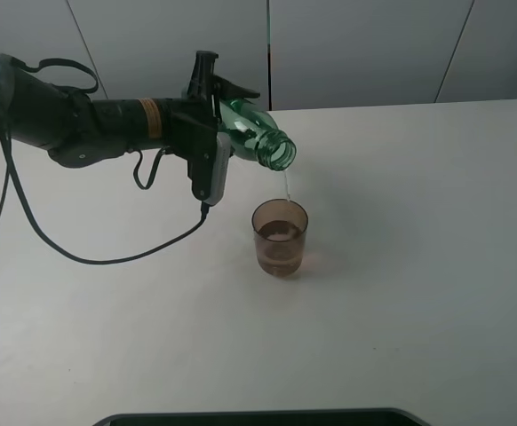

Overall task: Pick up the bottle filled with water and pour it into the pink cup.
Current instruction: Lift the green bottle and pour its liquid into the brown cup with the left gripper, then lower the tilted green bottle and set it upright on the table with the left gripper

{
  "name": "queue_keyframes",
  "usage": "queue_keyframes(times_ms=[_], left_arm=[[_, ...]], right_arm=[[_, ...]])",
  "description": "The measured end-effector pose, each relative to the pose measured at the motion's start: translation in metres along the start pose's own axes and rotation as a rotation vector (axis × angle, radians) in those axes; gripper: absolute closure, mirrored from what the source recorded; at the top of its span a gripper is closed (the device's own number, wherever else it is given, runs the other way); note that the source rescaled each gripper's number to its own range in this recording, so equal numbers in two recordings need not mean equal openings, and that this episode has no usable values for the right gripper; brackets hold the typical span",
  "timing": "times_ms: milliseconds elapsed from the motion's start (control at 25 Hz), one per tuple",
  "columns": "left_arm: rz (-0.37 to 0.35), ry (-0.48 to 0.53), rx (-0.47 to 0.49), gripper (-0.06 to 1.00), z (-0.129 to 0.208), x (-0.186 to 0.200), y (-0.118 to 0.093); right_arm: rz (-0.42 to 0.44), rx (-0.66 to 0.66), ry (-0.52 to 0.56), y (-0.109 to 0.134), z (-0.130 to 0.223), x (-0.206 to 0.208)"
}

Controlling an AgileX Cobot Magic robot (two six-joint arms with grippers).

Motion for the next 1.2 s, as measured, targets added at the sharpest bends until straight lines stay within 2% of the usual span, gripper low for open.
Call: queue_keyframes(times_ms=[160, 320, 440, 680, 800, 920, 1040, 1200], left_arm=[[-0.021, -0.007, 0.030, 0.92, -0.003, 0.002, 0.008], [-0.072, -0.039, 0.128, 0.92, -0.010, 0.008, 0.024], [-0.139, -0.066, 0.267, 0.92, -0.016, 0.014, 0.046], [-0.341, -0.138, 0.657, 0.92, -0.019, 0.039, 0.106], [-0.433, -0.149, 0.836, 0.92, -0.012, 0.050, 0.128], [-0.525, -0.126, 0.986, 0.92, 0.004, 0.058, 0.138], [-0.608, -0.055, 1.147, 0.92, 0.028, 0.064, 0.138], [-0.676, 0.012, 1.261, 0.92, 0.047, 0.070, 0.133]], right_arm=[[0.000, 0.000, 0.000, 0.000, 0.000, 0.000], [0.000, 0.000, 0.000, 0.000, 0.000, 0.000], [0.000, 0.000, 0.000, 0.000, 0.000, 0.000], [0.000, 0.000, 0.000, 0.000, 0.000, 0.000], [0.000, 0.000, 0.000, 0.000, 0.000, 0.000], [0.000, 0.000, 0.000, 0.000, 0.000, 0.000], [0.000, 0.000, 0.000, 0.000, 0.000, 0.000], [0.000, 0.000, 0.000, 0.000, 0.000, 0.000]])
Point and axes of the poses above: a point on each arm's last joint axis where the gripper is mounted, x pointing back along that axis away from the gripper, y along the wrist's bending axis when the last joint is at zero, z = x × y, the point moved 9 cm from there along -x, pointing out along that axis toward the gripper, and after that the axes turned 3 degrees about x, right-handed, at the moved point
